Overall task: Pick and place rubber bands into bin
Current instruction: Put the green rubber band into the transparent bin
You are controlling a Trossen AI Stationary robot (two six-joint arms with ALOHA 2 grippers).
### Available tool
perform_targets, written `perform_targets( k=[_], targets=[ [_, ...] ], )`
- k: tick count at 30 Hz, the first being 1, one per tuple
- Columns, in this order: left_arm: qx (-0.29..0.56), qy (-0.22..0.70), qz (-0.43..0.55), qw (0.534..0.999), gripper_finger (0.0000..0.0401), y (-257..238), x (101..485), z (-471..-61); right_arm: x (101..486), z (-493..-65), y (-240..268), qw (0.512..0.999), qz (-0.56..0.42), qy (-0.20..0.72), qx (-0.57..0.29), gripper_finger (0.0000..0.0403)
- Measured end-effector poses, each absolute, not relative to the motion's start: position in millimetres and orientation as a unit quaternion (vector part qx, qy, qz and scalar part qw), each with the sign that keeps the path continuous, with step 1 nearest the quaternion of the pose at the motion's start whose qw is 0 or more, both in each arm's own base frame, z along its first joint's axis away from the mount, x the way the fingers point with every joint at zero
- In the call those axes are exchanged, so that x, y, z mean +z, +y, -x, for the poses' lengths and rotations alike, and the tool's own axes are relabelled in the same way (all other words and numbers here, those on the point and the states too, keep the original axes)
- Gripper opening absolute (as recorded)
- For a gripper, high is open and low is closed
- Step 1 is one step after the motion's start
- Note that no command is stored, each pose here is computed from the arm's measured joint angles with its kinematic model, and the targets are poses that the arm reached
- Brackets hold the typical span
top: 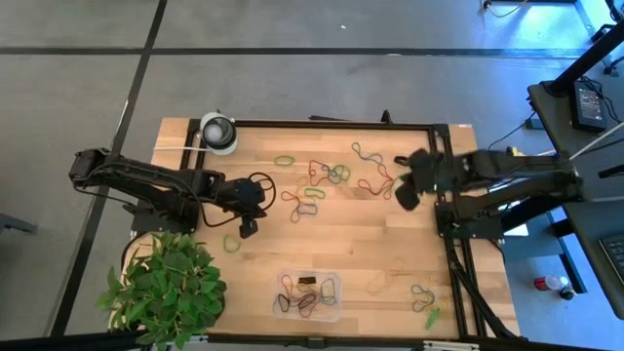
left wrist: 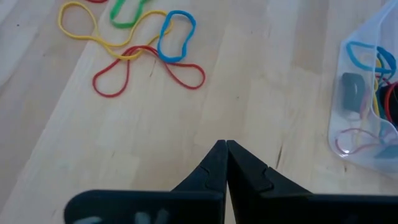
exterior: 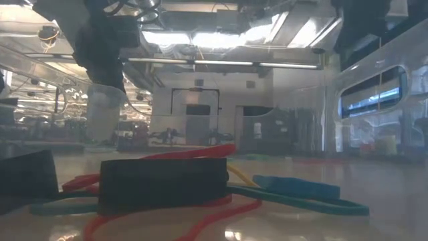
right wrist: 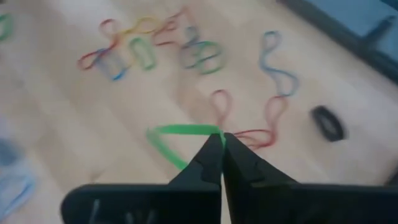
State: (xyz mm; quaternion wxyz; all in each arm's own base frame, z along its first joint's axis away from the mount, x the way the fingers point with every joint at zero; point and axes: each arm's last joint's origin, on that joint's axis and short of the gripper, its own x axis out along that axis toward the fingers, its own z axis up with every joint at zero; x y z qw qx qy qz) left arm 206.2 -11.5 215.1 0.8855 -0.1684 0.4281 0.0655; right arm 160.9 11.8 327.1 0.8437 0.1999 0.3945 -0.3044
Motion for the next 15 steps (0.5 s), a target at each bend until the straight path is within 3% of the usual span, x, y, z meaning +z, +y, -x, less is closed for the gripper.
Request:
perform_targets(
  k=[15],
  targets=[
    [0.034,0.434,0.152,0.888,0.0002,-13.4,215.1,-206.1,252.5,-282.3,167.8,0.874,-0.188,0.411,-0.18,0.0]
  ],
)
